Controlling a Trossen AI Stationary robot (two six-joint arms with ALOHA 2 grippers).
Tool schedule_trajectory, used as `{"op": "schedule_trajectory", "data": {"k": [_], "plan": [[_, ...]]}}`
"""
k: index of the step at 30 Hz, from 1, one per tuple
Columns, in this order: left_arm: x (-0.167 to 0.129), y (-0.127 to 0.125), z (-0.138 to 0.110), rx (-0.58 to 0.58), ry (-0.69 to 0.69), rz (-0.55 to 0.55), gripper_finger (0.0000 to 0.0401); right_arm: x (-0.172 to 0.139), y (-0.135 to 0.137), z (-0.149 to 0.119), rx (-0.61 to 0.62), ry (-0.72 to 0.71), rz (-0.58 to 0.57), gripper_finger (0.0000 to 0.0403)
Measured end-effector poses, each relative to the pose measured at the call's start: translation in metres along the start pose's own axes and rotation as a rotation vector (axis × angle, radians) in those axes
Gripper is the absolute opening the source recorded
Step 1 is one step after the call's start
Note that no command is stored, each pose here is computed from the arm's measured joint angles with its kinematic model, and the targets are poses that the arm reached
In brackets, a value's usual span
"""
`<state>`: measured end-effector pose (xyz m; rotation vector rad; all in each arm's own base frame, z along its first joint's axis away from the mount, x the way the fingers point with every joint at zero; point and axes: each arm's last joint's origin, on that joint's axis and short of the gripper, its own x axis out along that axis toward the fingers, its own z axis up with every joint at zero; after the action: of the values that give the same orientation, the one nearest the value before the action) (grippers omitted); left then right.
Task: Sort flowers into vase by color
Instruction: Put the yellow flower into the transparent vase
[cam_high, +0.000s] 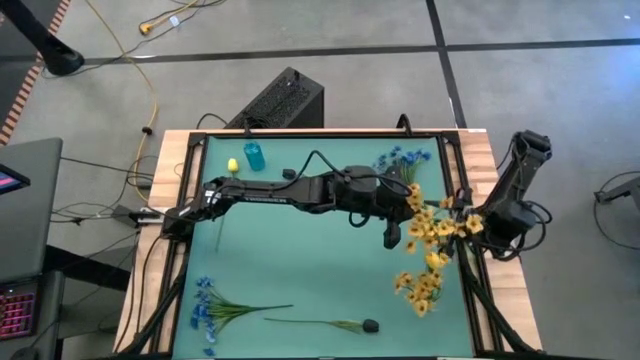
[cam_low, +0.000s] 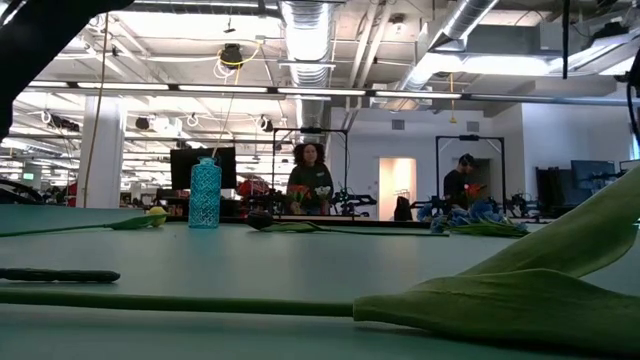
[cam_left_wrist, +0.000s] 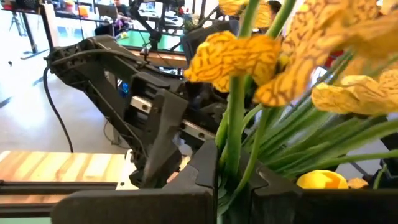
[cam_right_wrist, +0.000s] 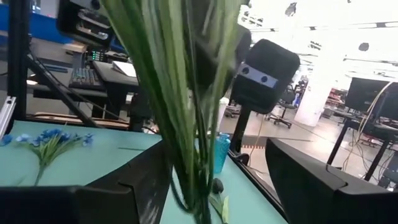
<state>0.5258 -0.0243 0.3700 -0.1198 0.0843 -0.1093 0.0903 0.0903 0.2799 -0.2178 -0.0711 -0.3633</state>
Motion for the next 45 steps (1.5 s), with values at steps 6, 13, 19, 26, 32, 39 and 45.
{"op": "schedule_trajectory", "data": {"k": [6,13,19,26,32,39,45], "plan": [[0.0,0.001,-0.001,-0.003,0.005,0.004,0.0,0.004,-0.001,0.0,0.0,-0.02,0.0,0.0226],[0.0,0.001,0.0,0.018,0.002,0.004,0.0013,0.004,-0.001,0.0,0.024,-0.026,0.007,0.0102],[0.0,0.001,0.0,0.072,0.001,0.012,0.0086,0.004,0.0,0.0,0.022,-0.03,0.014,0.0043],[-0.014,0.001,0.012,0.123,0.05,0.023,0.0197,0.004,-0.003,0.002,0.035,-0.026,-0.003,0.0043],[-0.044,-0.001,0.037,0.121,0.11,0.017,0.0238,0.002,-0.014,0.007,0.066,-0.02,-0.053,0.0052],[-0.063,-0.001,0.043,0.131,0.219,0.046,0.024,-0.002,-0.024,0.014,0.127,-0.049,-0.029,0.005],[-0.065,0.002,0.042,0.159,0.236,0.142,0.024,-0.008,-0.033,0.039,0.173,-0.088,0.039,0.005]]}}
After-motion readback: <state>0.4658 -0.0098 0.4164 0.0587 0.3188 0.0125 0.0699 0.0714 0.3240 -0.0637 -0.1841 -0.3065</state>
